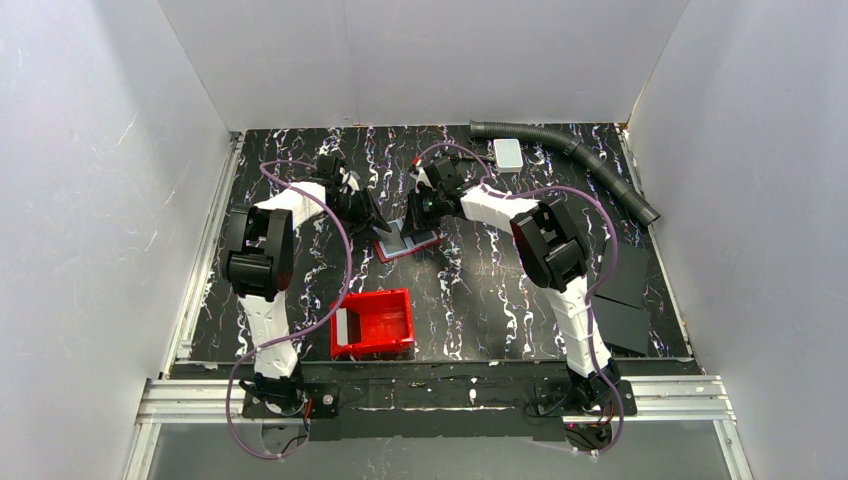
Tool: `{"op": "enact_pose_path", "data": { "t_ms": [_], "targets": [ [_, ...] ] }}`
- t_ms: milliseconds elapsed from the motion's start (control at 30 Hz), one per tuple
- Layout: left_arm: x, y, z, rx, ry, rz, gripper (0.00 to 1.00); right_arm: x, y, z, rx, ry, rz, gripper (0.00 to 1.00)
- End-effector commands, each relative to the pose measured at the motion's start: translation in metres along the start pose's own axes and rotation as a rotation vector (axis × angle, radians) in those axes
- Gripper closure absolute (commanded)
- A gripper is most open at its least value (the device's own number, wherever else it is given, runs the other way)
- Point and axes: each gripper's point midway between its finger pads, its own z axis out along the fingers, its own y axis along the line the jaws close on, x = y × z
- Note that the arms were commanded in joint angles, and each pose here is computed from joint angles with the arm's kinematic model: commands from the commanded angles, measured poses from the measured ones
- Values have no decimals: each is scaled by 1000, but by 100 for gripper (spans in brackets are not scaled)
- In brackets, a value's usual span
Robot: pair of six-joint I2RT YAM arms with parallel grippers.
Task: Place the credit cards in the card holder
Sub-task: Insert the credit card into the card holder.
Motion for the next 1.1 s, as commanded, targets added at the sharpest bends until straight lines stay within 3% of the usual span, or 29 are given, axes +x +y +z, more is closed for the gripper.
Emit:
{"op": "enact_pose_path", "data": {
  "t_ms": [0,400,1067],
  "targets": [
    [-3,-12,-9,14,-18,27,61,26,-12,11,40,59,11,89],
    [0,1,-13,-50,-38,38,56,26,-11,10,36,59,10,89],
    [2,-17,-4,24,-5,52,61,26,-10,11,28,62,16,89]
  ]
}}
